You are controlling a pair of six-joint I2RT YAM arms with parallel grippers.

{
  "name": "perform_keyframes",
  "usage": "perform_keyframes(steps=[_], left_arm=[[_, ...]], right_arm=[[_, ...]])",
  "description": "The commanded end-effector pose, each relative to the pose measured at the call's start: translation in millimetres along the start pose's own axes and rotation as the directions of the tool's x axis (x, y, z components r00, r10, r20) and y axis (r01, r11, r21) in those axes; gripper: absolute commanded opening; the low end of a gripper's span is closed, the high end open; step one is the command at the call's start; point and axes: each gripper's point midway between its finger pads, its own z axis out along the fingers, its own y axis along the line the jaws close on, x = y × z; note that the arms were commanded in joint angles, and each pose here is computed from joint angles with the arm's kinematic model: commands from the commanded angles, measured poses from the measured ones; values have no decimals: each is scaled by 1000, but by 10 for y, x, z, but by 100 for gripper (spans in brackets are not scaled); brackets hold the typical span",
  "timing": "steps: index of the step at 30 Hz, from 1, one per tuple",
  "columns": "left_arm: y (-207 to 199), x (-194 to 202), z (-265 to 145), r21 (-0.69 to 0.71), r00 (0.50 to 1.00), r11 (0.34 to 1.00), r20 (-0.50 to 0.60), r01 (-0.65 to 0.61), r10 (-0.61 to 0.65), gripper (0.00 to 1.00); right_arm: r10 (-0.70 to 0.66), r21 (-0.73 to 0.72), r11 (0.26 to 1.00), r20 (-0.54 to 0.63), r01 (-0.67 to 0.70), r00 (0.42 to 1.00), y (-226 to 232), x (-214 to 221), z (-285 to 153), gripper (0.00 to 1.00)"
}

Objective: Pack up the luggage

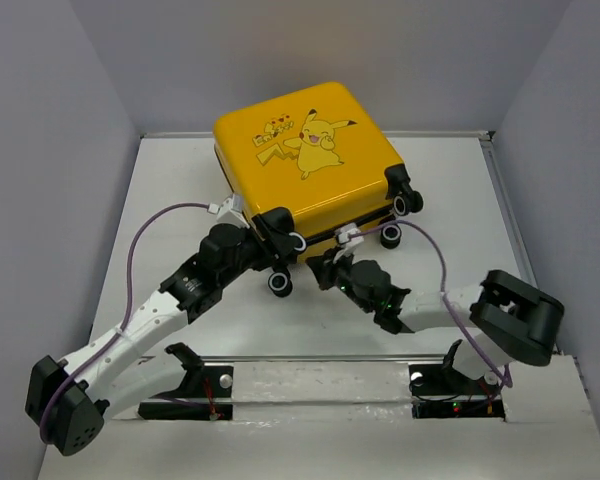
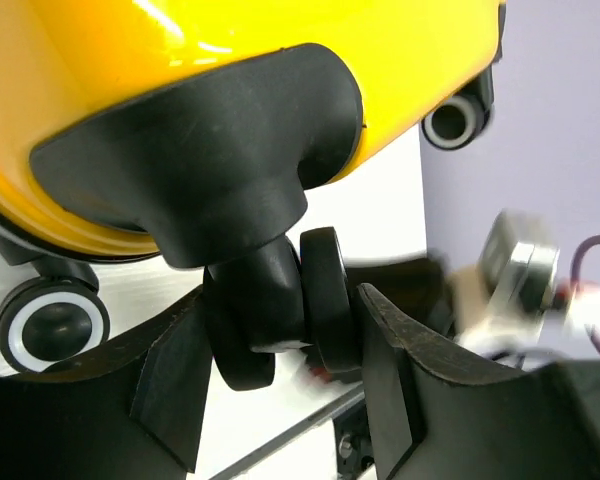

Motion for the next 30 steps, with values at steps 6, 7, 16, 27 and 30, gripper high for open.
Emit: perform_keyframes(steps=[6, 7, 16, 27, 30], left_arm=[[-642, -903, -853, 287, 933, 948, 360, -135, 24, 6], [-621, -975, -902, 276, 922, 950, 385, -144, 28, 6], [-974, -1056, -1177, 367, 925, 912, 378, -181, 31, 6], [-995, -1044, -1278, 366, 927, 912, 373, -185, 38, 6], [-948, -1011, -1246, 359, 931, 916, 364, -179, 39, 6]], right_arm=[[141, 346, 924, 81, -161, 987, -1453, -271, -577, 13], [159, 328, 927, 86, -179, 984, -1490, -273, -598, 17], [145, 214, 962, 138, -172, 980, -1662, -468, -546, 66], [44, 233, 967, 246, -103, 968, -1966, -803, -437, 68], [25, 190, 979, 247, -74, 969, -1909, -860, -337, 64]])
